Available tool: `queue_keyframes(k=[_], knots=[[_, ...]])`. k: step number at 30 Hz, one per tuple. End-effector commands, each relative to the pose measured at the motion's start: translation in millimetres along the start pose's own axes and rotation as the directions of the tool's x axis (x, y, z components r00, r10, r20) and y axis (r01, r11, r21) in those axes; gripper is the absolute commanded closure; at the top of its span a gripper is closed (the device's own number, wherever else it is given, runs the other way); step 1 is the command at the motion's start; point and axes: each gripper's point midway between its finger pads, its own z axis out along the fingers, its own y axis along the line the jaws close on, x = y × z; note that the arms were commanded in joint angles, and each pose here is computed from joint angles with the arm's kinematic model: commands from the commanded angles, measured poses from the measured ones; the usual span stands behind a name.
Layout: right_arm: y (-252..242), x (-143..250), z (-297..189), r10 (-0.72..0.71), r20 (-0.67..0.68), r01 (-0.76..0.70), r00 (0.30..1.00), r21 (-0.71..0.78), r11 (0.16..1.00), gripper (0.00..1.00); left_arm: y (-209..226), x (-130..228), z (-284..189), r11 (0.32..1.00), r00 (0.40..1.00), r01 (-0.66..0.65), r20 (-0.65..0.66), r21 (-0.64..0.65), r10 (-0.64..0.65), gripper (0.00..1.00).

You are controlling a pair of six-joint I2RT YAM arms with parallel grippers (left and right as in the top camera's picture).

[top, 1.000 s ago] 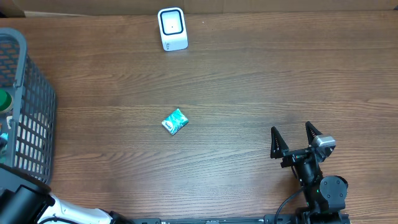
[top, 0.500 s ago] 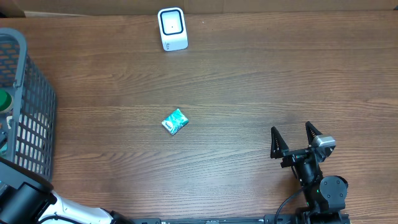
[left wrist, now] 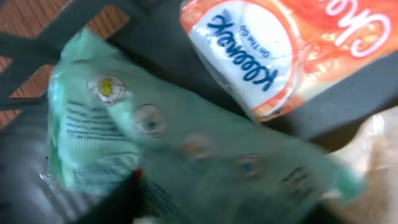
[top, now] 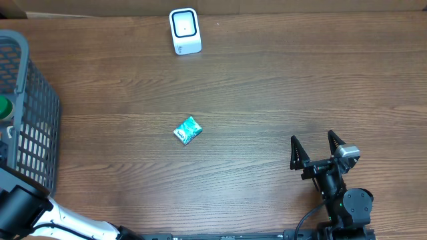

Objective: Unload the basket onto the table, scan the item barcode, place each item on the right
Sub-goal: 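Reach the left gripper back into the basket toward the green bag, then lift the light green plastic bag and place it beside the tissue pack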

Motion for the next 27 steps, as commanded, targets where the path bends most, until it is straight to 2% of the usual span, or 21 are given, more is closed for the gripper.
queue_keyframes(k=[1,2,10,17,20,24,27], knots=[[-0.5,2.5,0.2,0.002,0.001,-0.002,1.0,0.002,1.0,0.0,-3.7,24.8,28.3,1.0,0.994,-0.029,-0.102,-0.001,0.029,0.92],[-0.5,2.6,0.2,0.002,0.001,-0.002,1.0,0.002,1.0,0.0,-3.7,24.5,28.0,1.0,0.994,-0.029,-0.102,-0.001,0.029,0.96],[-0.5,2.5,0.2,0.002,0.001,-0.002,1.0,0.002,1.0,0.0,0.6,18.2,4.6,1.0,0.991,-0.01,-0.137,-0.006,0.009,0.96],[-0.5,2.6,0.2,0.002,0.001,-0.002,1.0,0.002,1.0,0.0,12.2,-8.1,-72.1,0.998,0.987,0.059,-0.148,-0.016,-0.06,0.96],[-0.5,2.5,0.2,0.002,0.001,-0.002,1.0,0.002,1.0,0.0,18.7,-26.1,-118.5,0.995,0.992,0.098,-0.079,-0.004,-0.098,0.96],[-0.5,2.6,0.2,0.002,0.001,-0.002,1.0,0.002,1.0,0.0,23.3,-51.4,-198.4,0.99,0.985,0.13,0.105,0.052,-0.135,0.96],[-0.5,2.5,0.2,0.002,0.001,-0.002,1.0,0.002,1.0,0.0,9.2,-61.0,-266.9,0.97,0.951,0.129,0.25,0.207,-0.18,0.96]])
